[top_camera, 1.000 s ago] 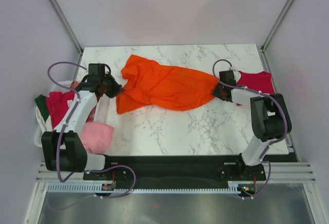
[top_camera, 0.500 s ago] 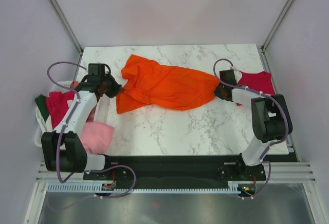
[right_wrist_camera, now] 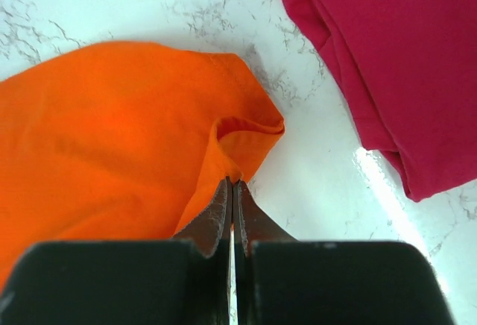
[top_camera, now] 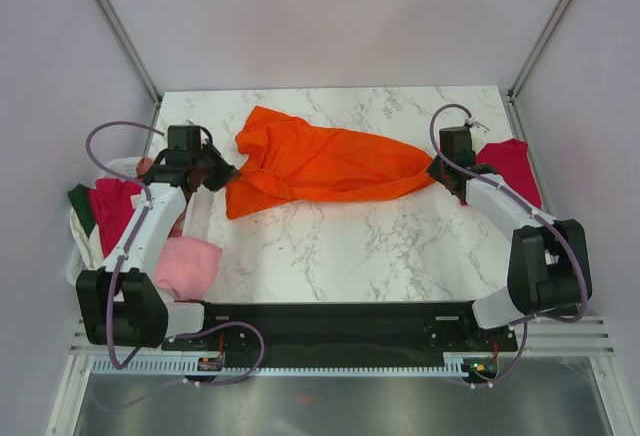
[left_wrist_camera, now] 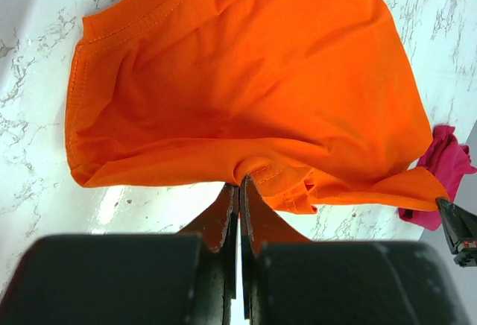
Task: Fold and stack the t-shirts
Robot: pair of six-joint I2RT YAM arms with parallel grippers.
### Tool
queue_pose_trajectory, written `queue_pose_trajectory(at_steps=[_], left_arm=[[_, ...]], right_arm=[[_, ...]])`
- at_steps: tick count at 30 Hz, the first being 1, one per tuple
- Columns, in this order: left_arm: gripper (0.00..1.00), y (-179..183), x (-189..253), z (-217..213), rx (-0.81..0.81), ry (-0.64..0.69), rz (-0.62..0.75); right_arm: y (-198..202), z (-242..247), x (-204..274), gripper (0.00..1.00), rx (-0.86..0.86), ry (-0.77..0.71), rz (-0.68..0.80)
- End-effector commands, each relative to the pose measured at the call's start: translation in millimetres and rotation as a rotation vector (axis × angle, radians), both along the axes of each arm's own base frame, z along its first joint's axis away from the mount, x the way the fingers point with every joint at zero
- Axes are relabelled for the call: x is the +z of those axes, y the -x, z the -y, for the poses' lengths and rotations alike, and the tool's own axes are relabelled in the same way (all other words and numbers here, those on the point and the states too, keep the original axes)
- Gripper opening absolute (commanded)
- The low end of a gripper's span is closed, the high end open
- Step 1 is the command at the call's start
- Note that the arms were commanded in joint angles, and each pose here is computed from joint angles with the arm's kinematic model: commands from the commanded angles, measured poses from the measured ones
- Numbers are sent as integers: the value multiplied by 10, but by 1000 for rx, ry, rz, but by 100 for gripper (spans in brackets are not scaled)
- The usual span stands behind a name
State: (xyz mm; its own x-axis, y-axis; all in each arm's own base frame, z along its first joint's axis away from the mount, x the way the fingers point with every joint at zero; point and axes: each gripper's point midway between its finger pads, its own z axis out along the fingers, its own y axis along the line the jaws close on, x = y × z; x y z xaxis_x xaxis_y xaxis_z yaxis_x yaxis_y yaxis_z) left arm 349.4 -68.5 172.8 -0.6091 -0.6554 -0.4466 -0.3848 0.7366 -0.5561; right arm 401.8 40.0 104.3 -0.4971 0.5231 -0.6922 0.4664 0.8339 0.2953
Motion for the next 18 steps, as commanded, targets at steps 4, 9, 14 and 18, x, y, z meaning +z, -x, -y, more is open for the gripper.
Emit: queue_pose_trajectory(at_steps=[4,9,14,18], left_arm=[[2,0,132,12,20,30,56],[2,0,129,31,8,35,51],[2,-46,223,42,-1,39,72],[2,-279,541,100,-22,67,111]], right_arm=[[174,144,73,0,-46,40,6],[191,111,5,0,-32,28,-12],[93,88,180,0,-19,26,29],[-219,9,687,0,8,-3,120]])
